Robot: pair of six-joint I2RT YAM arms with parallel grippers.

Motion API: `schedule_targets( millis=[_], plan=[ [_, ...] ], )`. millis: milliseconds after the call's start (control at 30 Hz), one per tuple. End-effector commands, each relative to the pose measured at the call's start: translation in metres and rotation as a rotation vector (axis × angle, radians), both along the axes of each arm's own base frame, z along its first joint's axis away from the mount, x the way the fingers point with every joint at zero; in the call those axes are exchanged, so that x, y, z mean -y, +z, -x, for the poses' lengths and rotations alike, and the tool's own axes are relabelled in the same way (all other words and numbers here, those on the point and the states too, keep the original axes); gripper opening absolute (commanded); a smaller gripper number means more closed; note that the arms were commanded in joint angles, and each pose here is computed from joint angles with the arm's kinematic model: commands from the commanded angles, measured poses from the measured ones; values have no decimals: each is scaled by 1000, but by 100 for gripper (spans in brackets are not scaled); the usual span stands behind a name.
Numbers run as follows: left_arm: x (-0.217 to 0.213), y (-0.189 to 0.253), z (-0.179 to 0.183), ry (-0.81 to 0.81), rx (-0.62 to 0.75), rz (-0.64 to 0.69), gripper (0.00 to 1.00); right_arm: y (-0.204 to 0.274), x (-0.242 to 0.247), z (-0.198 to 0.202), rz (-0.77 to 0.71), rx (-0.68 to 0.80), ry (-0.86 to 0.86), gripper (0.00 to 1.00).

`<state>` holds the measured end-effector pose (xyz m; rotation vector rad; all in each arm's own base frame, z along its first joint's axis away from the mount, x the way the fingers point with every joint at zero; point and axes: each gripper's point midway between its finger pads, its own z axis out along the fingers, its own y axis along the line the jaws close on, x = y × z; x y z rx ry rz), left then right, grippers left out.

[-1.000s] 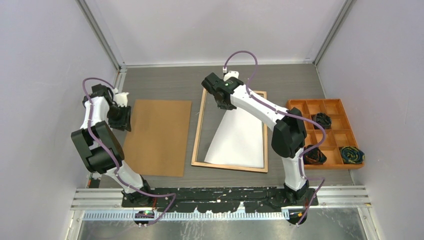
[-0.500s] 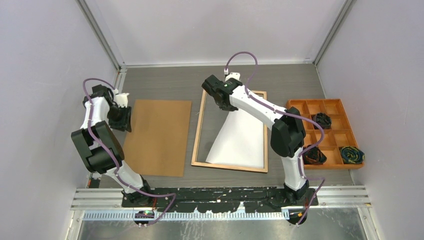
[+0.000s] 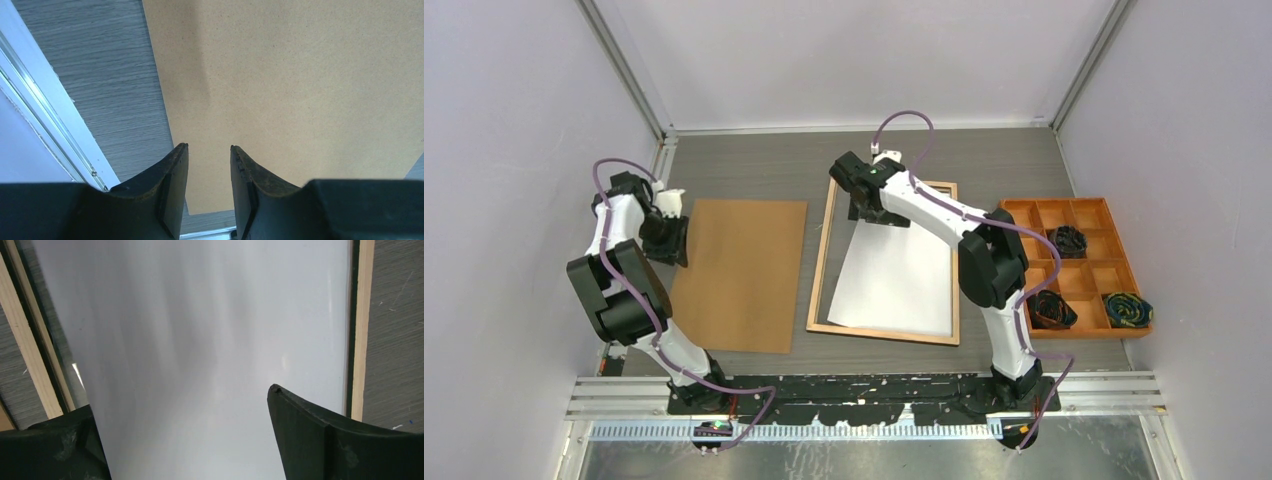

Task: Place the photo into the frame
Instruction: Turn over the photo from the photo frame.

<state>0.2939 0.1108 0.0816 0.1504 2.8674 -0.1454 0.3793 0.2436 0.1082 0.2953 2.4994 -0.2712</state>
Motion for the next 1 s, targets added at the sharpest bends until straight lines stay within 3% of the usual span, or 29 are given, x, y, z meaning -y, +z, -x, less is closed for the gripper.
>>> schedule_targets(
  millis=[0,400,800,967],
  plan=[
    [-3,-1,0,-20,11,-22,39,17,-11,-10,-81,55,22,100],
    [-12,-5,1,-15,-6,-71,40,17,-13,-8,-153,46,42,100],
    [-17,-1,4,-19,-11,-101,43,22,-22,-17,-472,61,72,100],
    [-16,-2,5,-22,-17,-99,43,25,-20,-20,-518,77,69,100]
  ],
)
